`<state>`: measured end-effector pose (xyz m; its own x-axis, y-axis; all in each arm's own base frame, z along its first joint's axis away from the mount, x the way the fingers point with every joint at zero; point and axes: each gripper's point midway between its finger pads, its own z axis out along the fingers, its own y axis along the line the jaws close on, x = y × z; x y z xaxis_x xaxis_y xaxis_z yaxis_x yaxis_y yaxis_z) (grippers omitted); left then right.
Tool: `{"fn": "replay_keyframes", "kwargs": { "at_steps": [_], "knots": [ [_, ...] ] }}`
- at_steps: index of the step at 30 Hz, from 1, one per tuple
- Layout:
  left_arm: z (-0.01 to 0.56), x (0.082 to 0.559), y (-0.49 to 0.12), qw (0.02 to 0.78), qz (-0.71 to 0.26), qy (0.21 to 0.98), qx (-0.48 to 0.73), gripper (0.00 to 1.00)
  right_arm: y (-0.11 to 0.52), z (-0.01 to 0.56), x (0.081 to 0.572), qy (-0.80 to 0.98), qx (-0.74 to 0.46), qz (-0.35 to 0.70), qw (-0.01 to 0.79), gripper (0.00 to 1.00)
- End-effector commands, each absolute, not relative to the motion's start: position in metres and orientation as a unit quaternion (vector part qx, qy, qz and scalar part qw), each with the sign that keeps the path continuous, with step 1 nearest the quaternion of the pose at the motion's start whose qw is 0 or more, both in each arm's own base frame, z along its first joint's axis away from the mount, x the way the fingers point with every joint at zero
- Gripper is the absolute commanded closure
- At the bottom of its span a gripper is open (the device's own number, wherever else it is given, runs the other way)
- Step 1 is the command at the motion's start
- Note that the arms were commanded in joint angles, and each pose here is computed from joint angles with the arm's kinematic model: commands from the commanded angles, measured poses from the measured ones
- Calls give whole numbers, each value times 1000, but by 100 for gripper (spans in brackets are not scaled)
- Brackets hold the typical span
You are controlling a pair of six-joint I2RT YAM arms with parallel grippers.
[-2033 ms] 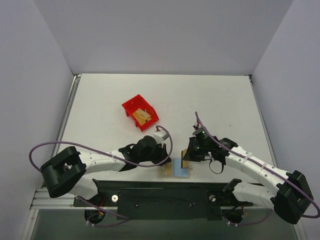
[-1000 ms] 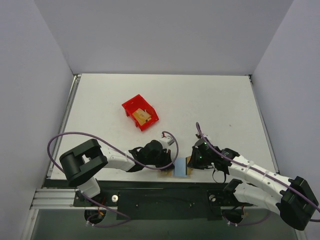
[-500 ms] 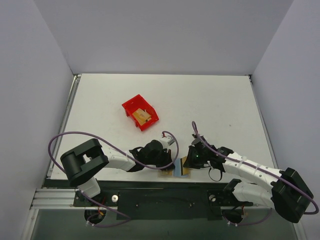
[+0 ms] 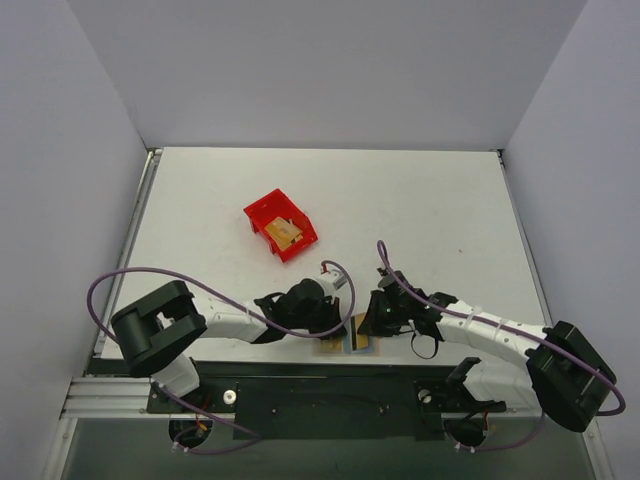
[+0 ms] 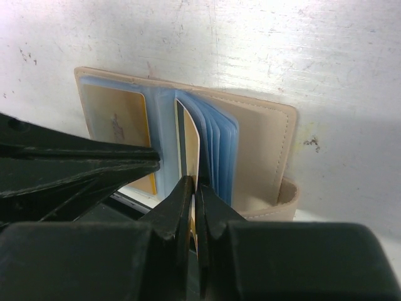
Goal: Put the credit cards into the card holder
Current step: Insert the credit card into the card holder.
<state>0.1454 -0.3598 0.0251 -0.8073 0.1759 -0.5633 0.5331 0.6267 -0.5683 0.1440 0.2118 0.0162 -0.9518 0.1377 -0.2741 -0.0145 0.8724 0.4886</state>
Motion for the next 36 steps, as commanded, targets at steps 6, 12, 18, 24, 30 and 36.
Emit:
{"fn": "replay_keyframes", "kwargs": {
  "at_steps": [6, 12, 18, 24, 30, 36],
  "knots": [
    [92, 163, -375, 299, -405, 839, 209, 100, 184, -22, 117, 976, 37, 187, 103, 100],
    [73, 160, -381, 279, -403, 844, 219, 100, 186, -24, 117, 976, 39, 190, 101, 100],
    [50, 156, -379, 259, -395, 854, 218, 100, 186, -24, 116, 976, 37, 189, 101, 100],
    [35, 153, -368, 247, -372, 867, 219, 100, 185, -24, 117, 976, 39, 188, 103, 100],
    [25, 149, -354, 241, -348, 879, 221, 100, 182, -24, 118, 977, 41, 181, 106, 100],
    [10, 145, -343, 226, -324, 891, 223, 100, 183, -18, 121, 975, 40, 184, 115, 100]
  ]
}}
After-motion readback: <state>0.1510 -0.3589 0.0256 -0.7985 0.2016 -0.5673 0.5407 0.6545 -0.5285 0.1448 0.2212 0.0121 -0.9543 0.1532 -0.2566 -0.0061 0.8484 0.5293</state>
